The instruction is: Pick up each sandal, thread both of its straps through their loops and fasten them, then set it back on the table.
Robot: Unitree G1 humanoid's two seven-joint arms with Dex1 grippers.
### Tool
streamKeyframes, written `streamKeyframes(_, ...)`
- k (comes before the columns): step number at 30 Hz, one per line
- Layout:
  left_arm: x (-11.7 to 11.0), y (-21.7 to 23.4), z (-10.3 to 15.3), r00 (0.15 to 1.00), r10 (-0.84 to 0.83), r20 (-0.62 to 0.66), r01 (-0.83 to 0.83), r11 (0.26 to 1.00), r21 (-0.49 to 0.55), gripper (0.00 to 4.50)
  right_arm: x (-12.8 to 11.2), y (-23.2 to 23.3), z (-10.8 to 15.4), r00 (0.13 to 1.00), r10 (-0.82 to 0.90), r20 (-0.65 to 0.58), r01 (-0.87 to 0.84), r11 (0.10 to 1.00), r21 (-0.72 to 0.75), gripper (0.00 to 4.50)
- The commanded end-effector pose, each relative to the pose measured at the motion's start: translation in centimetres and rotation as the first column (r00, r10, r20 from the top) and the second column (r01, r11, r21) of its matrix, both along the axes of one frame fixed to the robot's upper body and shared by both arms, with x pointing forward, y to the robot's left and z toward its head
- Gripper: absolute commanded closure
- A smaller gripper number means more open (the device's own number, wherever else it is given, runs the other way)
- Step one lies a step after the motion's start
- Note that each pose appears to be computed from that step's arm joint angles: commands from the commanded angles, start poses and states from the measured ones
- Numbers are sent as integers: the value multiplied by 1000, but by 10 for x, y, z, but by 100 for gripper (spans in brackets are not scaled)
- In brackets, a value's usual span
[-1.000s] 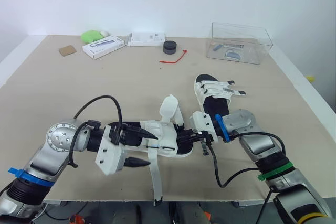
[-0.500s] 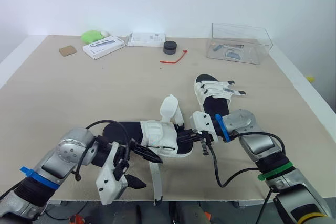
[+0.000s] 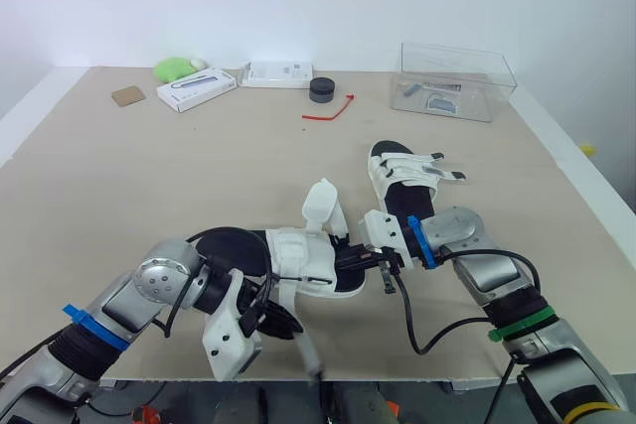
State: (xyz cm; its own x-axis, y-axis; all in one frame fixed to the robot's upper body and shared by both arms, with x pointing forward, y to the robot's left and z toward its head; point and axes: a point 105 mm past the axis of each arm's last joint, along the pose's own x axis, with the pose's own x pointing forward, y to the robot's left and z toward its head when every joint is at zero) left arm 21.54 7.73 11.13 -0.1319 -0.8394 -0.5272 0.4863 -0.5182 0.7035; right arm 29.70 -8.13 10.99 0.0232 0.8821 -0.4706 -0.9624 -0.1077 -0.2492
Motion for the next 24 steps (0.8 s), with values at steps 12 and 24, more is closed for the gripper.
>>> streamKeyframes(12,45,4,80,526,194,-828,-620,754,-217,447,3,-11,-10,999,-39,-12,38,997,-63,450)
streamKeyframes(24,82,25,69,77,29,-997,-840,540,-49,447,4,-10,-9,1000,-28,-5,28,998,-65,450)
